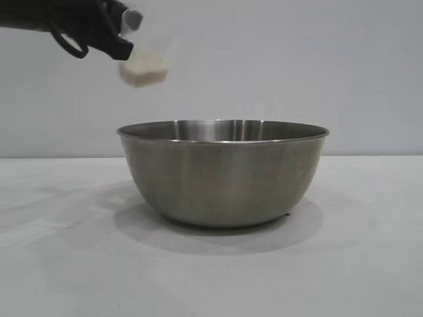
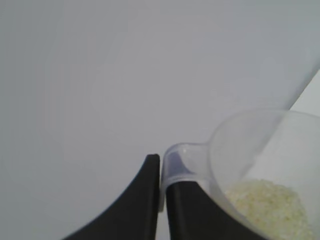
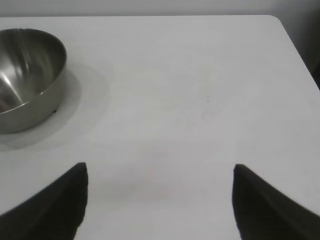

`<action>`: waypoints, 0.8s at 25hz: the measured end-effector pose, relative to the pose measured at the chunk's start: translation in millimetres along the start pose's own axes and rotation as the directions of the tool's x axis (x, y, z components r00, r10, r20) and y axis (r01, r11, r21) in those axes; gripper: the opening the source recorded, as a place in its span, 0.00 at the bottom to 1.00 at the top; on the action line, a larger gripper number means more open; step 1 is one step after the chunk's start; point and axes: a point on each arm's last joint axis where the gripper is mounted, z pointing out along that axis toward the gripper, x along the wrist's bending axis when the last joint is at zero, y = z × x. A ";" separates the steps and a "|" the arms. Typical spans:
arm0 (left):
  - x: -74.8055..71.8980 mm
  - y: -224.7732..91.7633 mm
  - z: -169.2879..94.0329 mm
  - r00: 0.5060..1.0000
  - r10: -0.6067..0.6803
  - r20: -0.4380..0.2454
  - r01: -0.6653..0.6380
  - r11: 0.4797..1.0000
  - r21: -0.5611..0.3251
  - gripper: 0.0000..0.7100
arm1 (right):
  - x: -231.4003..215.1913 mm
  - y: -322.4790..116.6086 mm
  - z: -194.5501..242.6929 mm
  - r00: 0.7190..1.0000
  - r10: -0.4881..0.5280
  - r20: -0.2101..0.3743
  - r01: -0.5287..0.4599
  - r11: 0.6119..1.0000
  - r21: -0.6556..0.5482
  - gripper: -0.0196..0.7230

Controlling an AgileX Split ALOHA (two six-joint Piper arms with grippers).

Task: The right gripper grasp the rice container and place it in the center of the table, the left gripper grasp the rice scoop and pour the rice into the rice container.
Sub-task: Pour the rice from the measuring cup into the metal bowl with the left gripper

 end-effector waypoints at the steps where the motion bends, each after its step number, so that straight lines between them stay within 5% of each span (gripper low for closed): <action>1: -2.2 1.7 0.0 0.999 0.049 0.023 -0.048 0.999 -0.020 0.00 | 0.0 0.0 0.0 1.000 0.000 0.000 0.000 1.000 0.000 0.74; 8: -13.1 8.8 -0.7 0.932 0.349 0.101 -0.335 0.933 -0.133 0.00 | 0.0 0.0 0.0 1.000 0.000 0.000 0.000 1.000 0.000 0.74; 20: -35.1 37.9 12.4 0.694 0.720 0.012 -0.691 0.670 -0.270 0.00 | 0.0 0.0 0.0 1.000 0.000 0.000 0.000 1.000 0.000 0.74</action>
